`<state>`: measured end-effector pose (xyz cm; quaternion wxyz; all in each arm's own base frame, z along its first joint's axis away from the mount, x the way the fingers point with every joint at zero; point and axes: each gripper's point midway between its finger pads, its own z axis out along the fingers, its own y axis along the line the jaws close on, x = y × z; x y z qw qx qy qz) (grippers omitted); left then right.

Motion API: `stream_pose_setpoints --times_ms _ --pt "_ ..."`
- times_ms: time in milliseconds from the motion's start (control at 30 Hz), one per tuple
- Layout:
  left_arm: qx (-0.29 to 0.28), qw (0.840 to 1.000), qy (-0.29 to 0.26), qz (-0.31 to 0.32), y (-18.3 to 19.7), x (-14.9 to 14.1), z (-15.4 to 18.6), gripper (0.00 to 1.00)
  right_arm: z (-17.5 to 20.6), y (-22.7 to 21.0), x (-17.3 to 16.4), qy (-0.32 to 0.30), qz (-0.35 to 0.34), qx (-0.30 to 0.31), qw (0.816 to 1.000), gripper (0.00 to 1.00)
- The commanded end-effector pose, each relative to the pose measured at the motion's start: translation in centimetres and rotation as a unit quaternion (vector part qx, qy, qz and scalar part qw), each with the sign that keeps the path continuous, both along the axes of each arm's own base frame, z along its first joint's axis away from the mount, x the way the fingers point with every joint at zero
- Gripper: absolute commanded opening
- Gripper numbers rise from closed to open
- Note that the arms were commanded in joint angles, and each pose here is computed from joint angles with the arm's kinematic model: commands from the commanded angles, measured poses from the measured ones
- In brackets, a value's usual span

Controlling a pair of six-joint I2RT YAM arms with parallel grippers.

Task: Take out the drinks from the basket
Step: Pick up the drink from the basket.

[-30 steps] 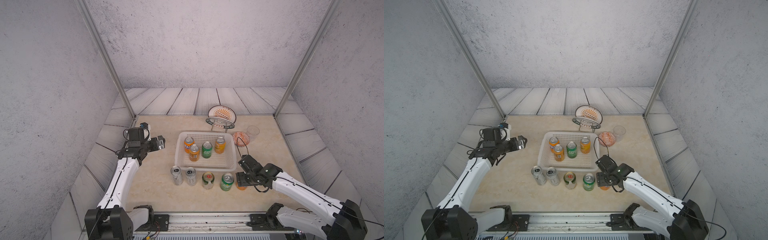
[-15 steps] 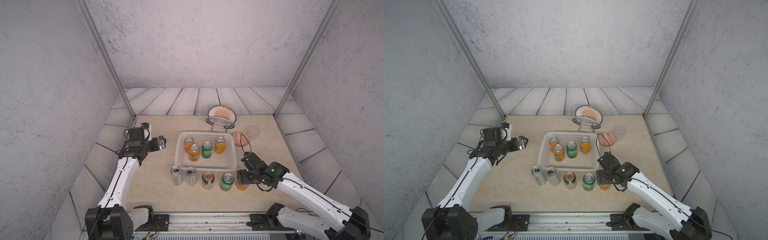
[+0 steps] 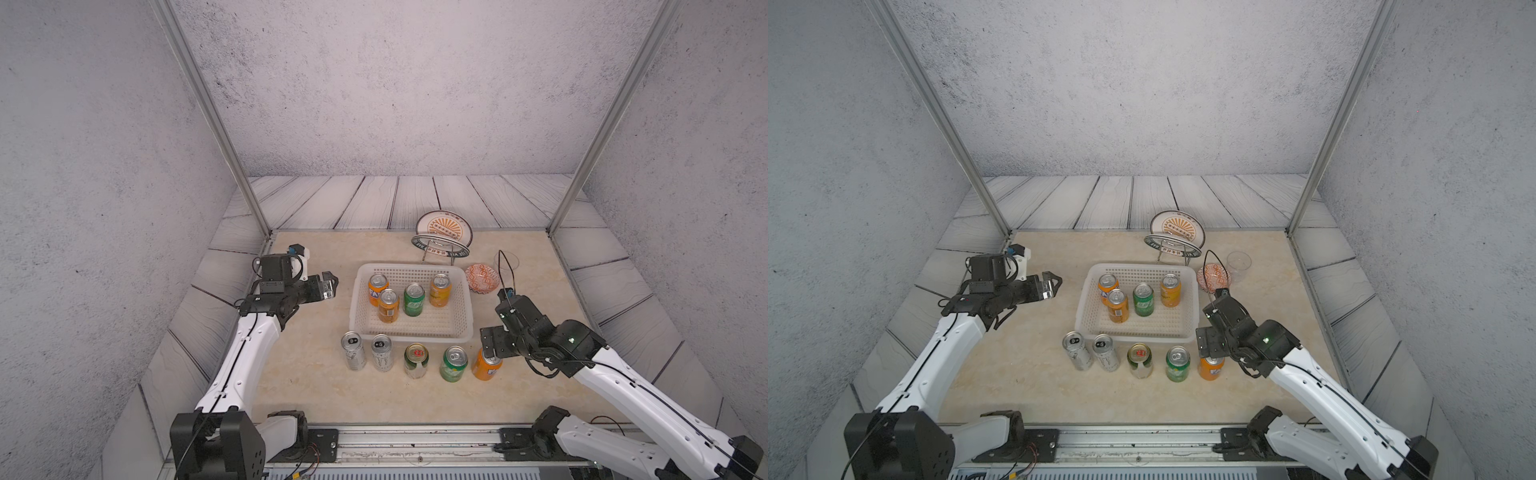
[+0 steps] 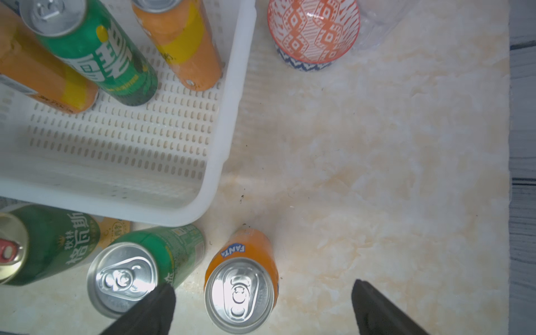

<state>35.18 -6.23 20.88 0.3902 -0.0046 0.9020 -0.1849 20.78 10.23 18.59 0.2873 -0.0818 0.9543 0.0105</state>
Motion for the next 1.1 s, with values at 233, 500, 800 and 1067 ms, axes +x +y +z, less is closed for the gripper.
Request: stream_pose_setpoints --times_ms 233,500,800,1067 --pt "0.091 0.994 0.026 -0.061 -4.4 -0.5 0.6 0.99 -0.2 -1.2 3.2 -0.010 -0.007 -0.034 0.999 1.00" --pt "0.153 0.979 0.076 -0.110 -9.8 0.8 -0.1 0.99 -2.2 -3.3 4.8 -0.001 -0.035 -0.052 0.998 1.00" --pt "0.204 0.964 0.112 -0.127 -13.4 4.0 -3.1 0.99 -2.6 -4.5 5.3 -0.004 -0.054 -0.042 0.998 0.99" --pt "0.216 0.958 0.137 -0.129 -14.9 5.8 -5.7 0.99 -2.8 -4.5 5.3 -0.003 -0.055 -0.036 0.998 1.00"
